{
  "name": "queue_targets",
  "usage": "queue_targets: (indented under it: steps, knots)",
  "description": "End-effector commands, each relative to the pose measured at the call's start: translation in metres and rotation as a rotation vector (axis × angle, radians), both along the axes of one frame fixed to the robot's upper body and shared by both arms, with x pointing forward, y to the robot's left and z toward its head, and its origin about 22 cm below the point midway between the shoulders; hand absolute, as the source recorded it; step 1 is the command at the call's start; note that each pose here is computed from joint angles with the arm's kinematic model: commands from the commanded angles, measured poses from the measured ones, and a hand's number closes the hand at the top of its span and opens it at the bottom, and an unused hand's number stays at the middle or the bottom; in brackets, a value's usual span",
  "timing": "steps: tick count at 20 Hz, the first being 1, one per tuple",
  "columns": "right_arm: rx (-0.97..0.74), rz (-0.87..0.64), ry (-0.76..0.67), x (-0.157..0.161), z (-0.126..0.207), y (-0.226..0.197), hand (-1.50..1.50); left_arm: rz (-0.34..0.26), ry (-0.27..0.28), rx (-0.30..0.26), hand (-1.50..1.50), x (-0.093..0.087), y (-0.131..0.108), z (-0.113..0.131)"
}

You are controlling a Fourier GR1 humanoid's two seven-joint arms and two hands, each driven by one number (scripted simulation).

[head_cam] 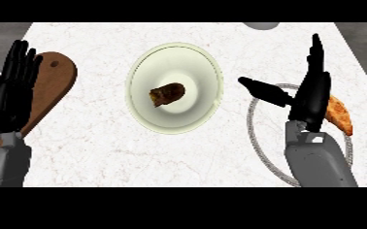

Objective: Pick the sweet potato from the placemat and place it in the bowl

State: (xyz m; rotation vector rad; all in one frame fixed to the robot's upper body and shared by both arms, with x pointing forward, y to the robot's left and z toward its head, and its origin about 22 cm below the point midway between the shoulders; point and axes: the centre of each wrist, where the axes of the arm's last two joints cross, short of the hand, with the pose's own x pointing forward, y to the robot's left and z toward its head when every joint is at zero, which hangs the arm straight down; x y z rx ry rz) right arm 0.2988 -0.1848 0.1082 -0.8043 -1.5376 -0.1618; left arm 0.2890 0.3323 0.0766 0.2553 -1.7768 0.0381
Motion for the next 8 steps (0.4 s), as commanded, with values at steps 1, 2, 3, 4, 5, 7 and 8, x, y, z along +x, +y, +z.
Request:
queue_targets:
  steps: [1, 2, 3, 4, 5, 7, 8]
  knots:
    - [0.022, -0.011, -0.055, -0.045, 0.007, -0.038, -1.50, 0.009, 0.000, -0.007, 0.00, 0.005, -0.003, 0.018]
    - [0.029, -0.010, -0.059, -0.053, 0.000, -0.057, -1.50, -0.013, 0.010, -0.003, 0.00, -0.007, -0.005, -0.007]
    - [0.057, -0.018, -0.077, -0.052, -0.006, -0.063, -1.50, -0.004, -0.003, -0.013, 0.00, -0.002, 0.007, -0.002]
    - [0.039, 0.014, -0.061, -0.062, -0.002, -0.082, -1.50, -0.011, -0.002, 0.003, 0.00, 0.003, -0.001, -0.002]
    - [0.031, 0.005, -0.070, -0.075, 0.000, -0.091, -1.50, 0.008, -0.008, -0.005, 0.00, -0.009, 0.007, -0.003]
    - [0.060, -0.006, -0.076, -0.084, -0.018, -0.110, -1.50, 0.005, -0.015, -0.008, 0.00, -0.005, -0.005, -0.004]
    - [0.056, 0.024, -0.068, -0.103, 0.006, -0.106, -1.50, 0.013, 0.001, -0.002, 0.00, 0.003, -0.004, 0.003]
